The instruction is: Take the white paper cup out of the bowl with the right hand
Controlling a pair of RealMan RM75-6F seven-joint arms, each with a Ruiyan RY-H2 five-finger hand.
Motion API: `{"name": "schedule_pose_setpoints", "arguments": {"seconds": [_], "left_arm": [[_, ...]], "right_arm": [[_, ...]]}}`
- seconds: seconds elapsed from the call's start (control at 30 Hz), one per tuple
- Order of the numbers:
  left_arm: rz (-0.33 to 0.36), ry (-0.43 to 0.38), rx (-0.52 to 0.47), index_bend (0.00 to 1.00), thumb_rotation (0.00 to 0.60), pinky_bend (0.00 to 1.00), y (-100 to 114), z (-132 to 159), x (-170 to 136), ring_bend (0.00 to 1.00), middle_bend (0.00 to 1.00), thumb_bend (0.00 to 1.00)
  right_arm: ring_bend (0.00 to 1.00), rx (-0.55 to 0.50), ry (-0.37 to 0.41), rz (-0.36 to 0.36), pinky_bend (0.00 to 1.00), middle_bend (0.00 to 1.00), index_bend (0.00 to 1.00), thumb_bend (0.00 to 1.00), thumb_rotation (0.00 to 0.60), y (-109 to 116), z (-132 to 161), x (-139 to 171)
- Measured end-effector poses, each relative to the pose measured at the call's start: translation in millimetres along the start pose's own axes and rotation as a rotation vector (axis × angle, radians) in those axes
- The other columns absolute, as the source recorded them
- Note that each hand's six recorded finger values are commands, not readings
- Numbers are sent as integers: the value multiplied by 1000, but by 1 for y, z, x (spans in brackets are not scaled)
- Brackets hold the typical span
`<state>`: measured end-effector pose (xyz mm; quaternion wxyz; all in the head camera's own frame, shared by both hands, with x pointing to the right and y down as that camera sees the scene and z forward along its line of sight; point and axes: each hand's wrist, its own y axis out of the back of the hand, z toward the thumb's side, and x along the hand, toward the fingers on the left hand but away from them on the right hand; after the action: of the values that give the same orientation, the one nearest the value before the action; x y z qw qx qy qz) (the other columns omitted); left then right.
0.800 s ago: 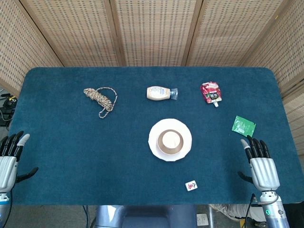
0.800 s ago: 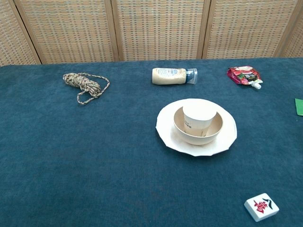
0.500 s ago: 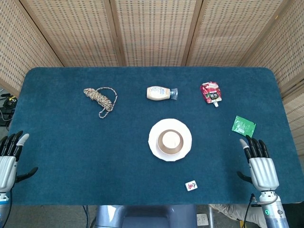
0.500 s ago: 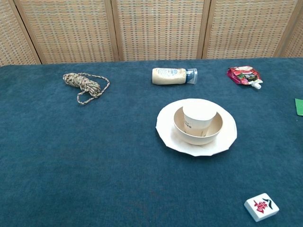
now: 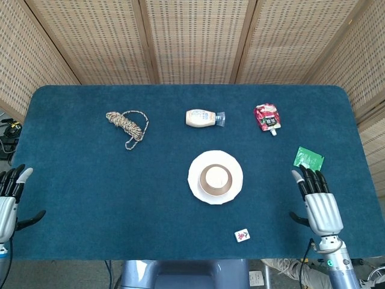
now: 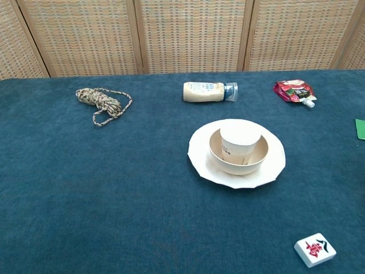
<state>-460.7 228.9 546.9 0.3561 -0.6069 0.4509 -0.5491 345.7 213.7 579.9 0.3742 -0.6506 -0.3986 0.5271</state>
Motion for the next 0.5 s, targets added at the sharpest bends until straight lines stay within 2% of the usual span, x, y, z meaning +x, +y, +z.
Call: {"name": "schedule_pose_setpoints", "arguments": {"seconds": [0.2, 0.5], "left_arm": [[4, -5, -14, 0, 600, 0, 3, 0, -1, 0, 0, 27], [-24, -45, -27, 0, 600, 0, -2, 8, -6, 0, 0, 28]], "right_arm": [[0, -14, 118, 51, 4, 0, 162, 262, 600, 3, 50, -29], [0, 17, 162, 182, 14, 0, 212, 294, 600, -21, 106, -72]]}}
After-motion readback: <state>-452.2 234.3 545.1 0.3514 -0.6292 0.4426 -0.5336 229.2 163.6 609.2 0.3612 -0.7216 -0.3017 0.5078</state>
